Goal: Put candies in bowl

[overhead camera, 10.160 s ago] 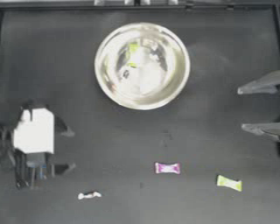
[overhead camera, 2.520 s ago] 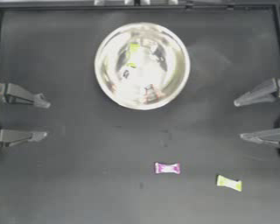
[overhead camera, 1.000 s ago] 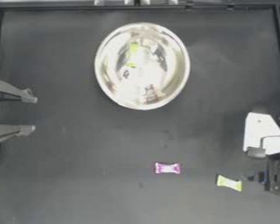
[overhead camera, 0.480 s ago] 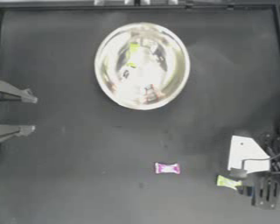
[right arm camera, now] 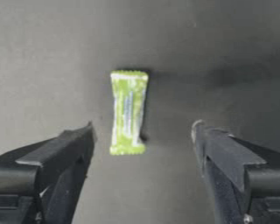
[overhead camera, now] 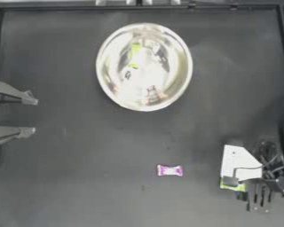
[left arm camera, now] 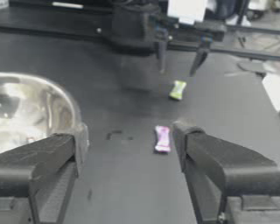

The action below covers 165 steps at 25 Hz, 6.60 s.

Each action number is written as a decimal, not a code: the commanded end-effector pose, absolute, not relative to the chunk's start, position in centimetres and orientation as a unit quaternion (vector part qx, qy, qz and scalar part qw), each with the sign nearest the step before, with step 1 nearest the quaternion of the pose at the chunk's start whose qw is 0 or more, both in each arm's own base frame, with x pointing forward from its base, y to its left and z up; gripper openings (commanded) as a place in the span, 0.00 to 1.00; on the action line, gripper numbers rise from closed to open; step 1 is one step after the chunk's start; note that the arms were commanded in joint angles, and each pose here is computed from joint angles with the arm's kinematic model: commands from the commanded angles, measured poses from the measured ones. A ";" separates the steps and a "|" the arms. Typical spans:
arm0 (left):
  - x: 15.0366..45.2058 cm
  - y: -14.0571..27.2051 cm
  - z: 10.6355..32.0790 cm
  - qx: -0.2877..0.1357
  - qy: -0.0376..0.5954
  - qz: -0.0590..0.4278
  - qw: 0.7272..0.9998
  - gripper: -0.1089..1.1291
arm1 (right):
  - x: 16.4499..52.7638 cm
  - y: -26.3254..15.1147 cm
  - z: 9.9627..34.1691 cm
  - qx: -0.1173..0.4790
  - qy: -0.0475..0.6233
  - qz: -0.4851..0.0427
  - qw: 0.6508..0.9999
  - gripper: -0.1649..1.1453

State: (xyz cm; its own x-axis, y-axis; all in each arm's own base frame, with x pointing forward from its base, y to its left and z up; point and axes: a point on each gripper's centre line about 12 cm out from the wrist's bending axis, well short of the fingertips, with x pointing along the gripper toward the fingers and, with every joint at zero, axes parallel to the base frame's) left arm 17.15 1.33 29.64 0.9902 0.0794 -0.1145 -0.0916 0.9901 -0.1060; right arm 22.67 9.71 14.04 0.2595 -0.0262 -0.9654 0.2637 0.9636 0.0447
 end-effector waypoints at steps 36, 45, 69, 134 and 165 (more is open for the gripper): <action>18.0 1.4 29.8 -0.071 0.065 0.043 0.994 0.84 | 25.7 11.4 13.9 0.078 0.582 -0.073 0.806 0.34; 18.4 1.4 29.7 -0.071 0.071 0.044 0.994 0.84 | 26.5 6.8 21.5 0.046 0.425 -0.089 0.899 0.34; 19.0 1.7 29.1 -0.069 0.085 0.051 0.993 0.84 | 30.2 -10.3 27.6 -0.013 0.222 -0.182 0.958 0.34; 18.8 2.2 29.1 0.008 0.089 0.062 0.994 0.86 | 22.4 -2.0 30.0 0.019 0.109 -0.060 0.992 0.88; 18.4 2.2 29.0 0.003 0.087 0.062 0.994 0.86 | 30.4 4.0 26.1 0.019 0.395 -0.033 0.918 0.88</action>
